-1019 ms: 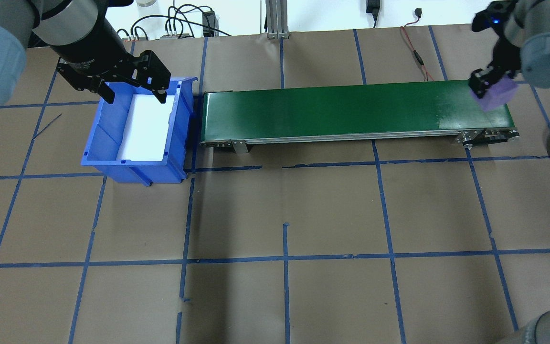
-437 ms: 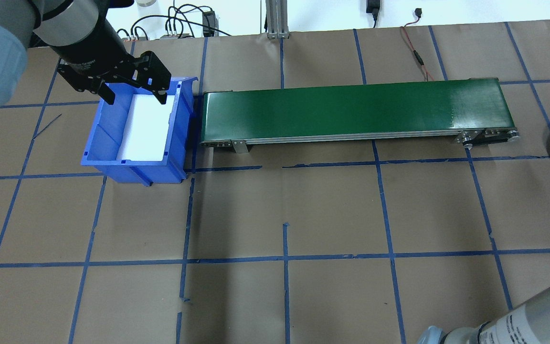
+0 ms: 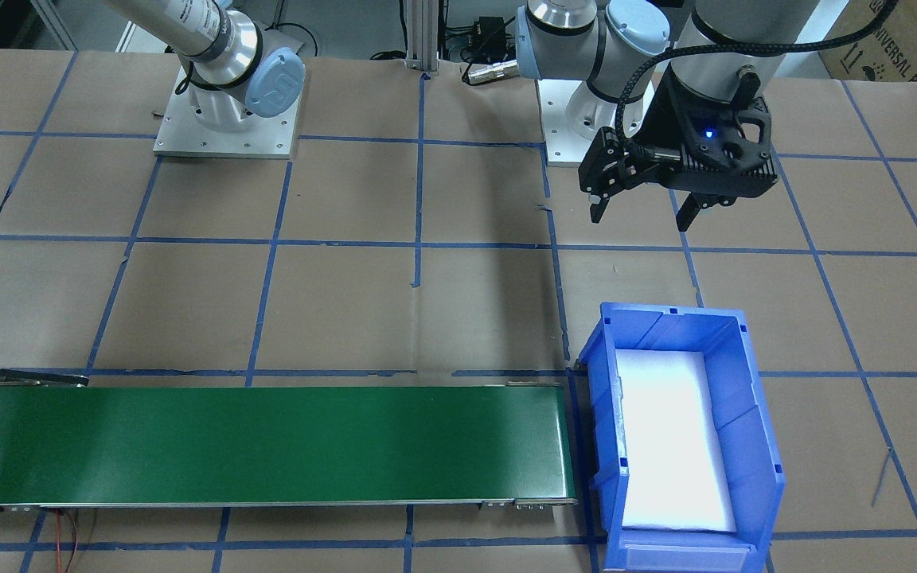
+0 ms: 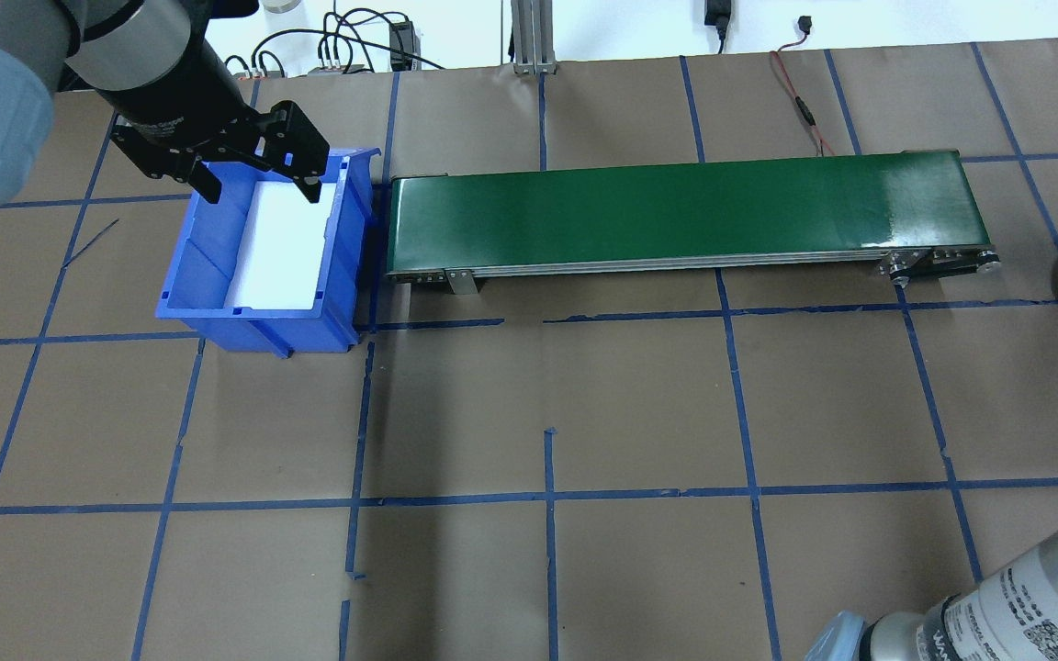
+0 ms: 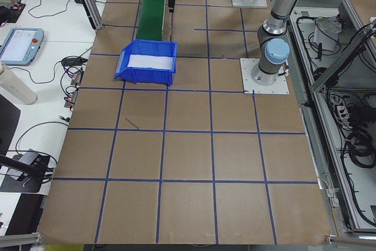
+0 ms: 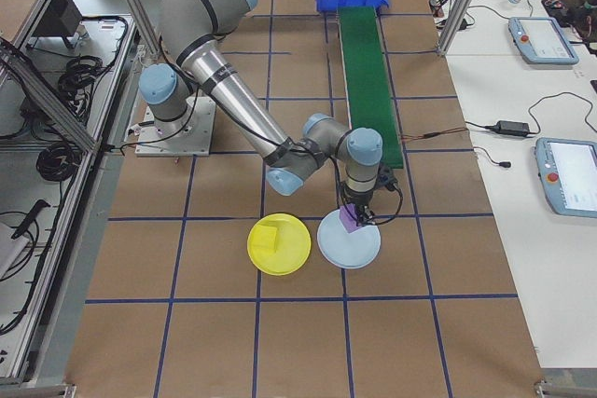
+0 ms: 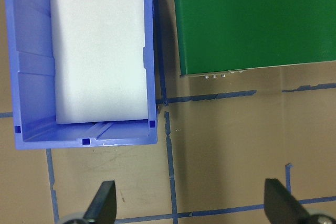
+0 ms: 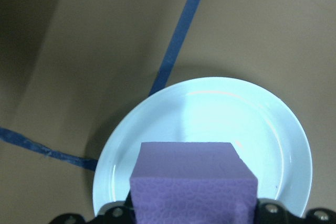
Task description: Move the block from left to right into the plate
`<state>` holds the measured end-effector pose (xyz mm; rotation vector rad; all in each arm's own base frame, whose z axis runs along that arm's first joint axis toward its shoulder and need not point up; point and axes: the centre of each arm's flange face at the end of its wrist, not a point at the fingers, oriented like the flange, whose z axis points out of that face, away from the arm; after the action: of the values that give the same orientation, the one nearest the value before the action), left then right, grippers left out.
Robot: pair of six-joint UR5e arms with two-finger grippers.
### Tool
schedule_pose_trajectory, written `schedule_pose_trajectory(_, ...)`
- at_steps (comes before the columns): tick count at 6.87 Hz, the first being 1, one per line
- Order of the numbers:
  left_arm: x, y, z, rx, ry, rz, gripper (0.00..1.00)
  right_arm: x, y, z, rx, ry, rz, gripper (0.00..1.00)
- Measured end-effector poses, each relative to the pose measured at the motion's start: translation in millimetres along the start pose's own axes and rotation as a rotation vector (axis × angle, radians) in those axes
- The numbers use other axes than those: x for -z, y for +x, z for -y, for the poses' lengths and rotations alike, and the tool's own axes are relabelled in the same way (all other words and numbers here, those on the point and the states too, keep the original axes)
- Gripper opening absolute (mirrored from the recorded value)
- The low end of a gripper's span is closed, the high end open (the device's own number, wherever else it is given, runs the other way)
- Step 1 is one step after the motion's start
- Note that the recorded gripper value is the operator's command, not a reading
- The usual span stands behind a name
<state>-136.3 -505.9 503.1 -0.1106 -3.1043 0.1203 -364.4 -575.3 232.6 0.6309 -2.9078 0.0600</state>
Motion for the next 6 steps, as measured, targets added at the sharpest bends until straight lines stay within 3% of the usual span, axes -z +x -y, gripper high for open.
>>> schedule_pose_trajectory(2, 0.4, -3.6, -3.8, 0.011, -0.038, 0.041, 1.0, -3.6, 10.6, -15.6, -0.001, -0.013, -0.005, 1.0)
schedule_pose_trajectory(4, 0.8, -4.7, -5.3, 0.014, -0.052, 0.054, 1.0, 5.0, 12.0, -19.2, 0.0, -0.014, -0.016, 1.0)
schedule_pose_trajectory(6, 0.8, -4.5, -5.6, 0.0, -0.052, 0.065, 1.0, 59.7, -5.0, -8.9, -0.037, 0.007, -0.026, 1.0)
